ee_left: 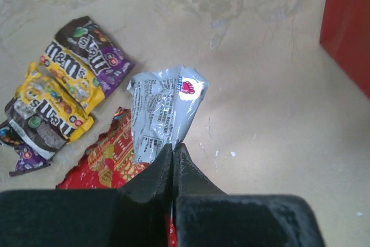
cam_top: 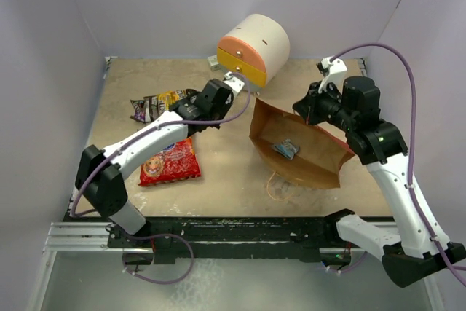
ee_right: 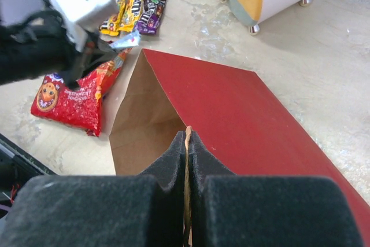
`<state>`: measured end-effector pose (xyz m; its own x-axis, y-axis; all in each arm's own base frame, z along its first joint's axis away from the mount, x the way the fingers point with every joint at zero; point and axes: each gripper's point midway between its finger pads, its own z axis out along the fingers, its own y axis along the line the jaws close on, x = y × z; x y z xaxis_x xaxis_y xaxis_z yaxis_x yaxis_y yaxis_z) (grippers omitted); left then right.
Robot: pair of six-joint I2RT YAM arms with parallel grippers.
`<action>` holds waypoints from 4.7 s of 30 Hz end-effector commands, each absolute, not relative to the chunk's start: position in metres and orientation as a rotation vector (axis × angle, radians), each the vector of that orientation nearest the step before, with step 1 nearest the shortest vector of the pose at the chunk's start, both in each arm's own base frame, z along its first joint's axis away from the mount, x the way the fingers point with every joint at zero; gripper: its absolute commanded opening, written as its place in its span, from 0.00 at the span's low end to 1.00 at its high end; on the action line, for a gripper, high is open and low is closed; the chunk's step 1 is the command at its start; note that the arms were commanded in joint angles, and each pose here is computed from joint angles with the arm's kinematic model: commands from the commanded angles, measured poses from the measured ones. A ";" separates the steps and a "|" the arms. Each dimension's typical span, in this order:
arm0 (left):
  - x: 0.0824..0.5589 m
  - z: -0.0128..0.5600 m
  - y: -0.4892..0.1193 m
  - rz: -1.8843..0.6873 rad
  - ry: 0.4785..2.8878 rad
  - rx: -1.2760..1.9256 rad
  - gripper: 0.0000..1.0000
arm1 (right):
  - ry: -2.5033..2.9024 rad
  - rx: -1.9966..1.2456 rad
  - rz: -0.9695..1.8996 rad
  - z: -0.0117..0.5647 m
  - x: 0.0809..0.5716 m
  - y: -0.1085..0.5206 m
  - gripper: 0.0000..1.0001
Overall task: Take the snacks out of the paper bag
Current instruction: Place the snack at the center of the board, then take out the snack from the paper bag.
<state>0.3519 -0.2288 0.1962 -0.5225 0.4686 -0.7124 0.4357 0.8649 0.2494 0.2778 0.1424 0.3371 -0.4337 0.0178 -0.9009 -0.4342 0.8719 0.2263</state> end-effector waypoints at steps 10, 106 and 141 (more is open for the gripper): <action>0.381 0.136 -0.267 0.031 1.863 1.231 0.00 | 1.857 -0.287 0.452 0.367 0.276 0.129 0.00; 0.300 0.104 -0.486 -0.491 1.684 0.838 0.67 | 2.057 -0.337 0.927 0.347 0.254 0.193 0.00; 0.287 0.094 -0.479 -0.610 1.919 0.944 0.13 | 1.975 -0.273 0.774 0.361 0.265 0.172 0.00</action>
